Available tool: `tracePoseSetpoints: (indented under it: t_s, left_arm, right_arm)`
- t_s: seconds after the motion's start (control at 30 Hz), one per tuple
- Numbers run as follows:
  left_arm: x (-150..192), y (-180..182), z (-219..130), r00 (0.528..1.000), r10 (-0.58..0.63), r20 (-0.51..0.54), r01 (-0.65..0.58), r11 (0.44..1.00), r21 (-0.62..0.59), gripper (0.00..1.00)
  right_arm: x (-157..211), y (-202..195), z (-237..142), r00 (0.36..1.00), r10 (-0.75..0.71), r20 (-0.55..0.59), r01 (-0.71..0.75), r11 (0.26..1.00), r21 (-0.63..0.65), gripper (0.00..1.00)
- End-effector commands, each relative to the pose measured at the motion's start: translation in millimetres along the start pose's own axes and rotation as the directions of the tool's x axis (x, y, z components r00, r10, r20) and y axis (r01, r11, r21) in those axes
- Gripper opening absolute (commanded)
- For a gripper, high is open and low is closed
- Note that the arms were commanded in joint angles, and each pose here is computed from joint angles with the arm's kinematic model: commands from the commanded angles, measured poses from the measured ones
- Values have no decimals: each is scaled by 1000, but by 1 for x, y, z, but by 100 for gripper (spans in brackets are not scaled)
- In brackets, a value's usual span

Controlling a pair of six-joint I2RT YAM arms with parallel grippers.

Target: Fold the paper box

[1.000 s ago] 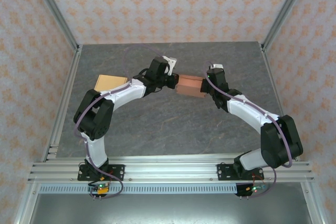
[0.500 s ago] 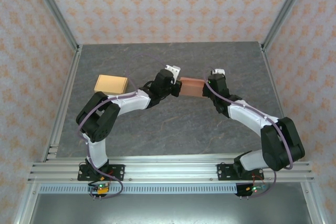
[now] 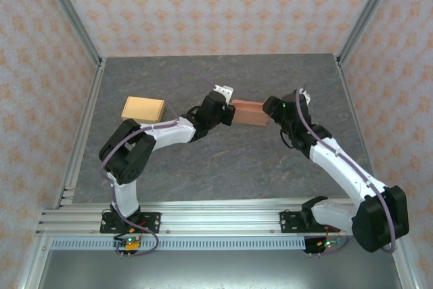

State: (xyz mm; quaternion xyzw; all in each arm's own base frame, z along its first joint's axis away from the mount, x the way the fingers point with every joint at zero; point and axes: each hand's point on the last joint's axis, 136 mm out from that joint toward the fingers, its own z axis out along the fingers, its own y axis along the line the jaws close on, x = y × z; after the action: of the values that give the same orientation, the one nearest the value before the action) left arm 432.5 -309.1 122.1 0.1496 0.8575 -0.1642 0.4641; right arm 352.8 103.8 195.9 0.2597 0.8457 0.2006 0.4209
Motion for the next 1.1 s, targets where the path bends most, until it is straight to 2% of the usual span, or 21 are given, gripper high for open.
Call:
tracePoseSetpoints:
  t_s: [0.0, 0.13, 0.2, 0.3, 0.4, 0.53, 0.57, 0.67, 0.73, 0.83, 0.93, 1.07]
  left_arm:
    - [44, 13, 6, 993, 34, -117, -41, 997, -60, 0]
    - [42, 12, 6, 994, 38, -103, -44, 997, -61, 0]
    - [49, 14, 13, 992, 37, -124, -46, 997, -67, 0]
    - [47, 12, 15, 992, 35, -120, -43, 997, -67, 0]
    - [45, 12, 16, 992, 26, -123, -35, 997, -69, 0]
    - [43, 7, 17, 992, 15, -124, -21, 999, -49, 0]
    - [43, 4, 17, 992, 13, -127, -17, 999, -33, 4]
    - [35, -10, 10, 994, -16, -105, 21, 999, 45, 25]
    - [11, -22, -10, 999, -38, -38, 42, 992, 115, 37]
    - [-9, -32, -30, 999, -45, 1, 44, 983, 180, 53]
    - [-33, -34, -39, 995, -96, 12, 91, 973, 211, 59]
    - [-56, -31, -33, 982, -189, 10, 181, 951, 251, 60]
  right_arm:
    - [5, -3, 18, 988, 132, -82, -126, 989, 74, 80]
    - [6, -9, 48, 992, -39, -121, 54, 991, 122, 78]
    - [19, -17, 62, 978, -116, -173, 140, 981, 134, 71]
    - [42, -32, 69, 965, -130, -228, 162, 978, 129, 62]
    - [58, -43, 68, 968, -129, -214, 157, 980, 119, 61]
    - [65, -61, 71, 966, -195, -167, 220, 964, 147, 62]
    - [65, -63, 72, 964, -210, -161, 235, 961, 150, 62]
    - [63, -68, 76, 958, -244, -147, 267, 950, 162, 62]
    - [63, -68, 78, 955, -257, -148, 280, 945, 168, 62]
    - [63, -66, 80, 956, -254, -149, 277, 947, 160, 62]
    - [66, -65, 82, 958, -244, -152, 266, 953, 146, 62]
    - [69, -65, 84, 957, -243, -156, 264, 955, 136, 62]
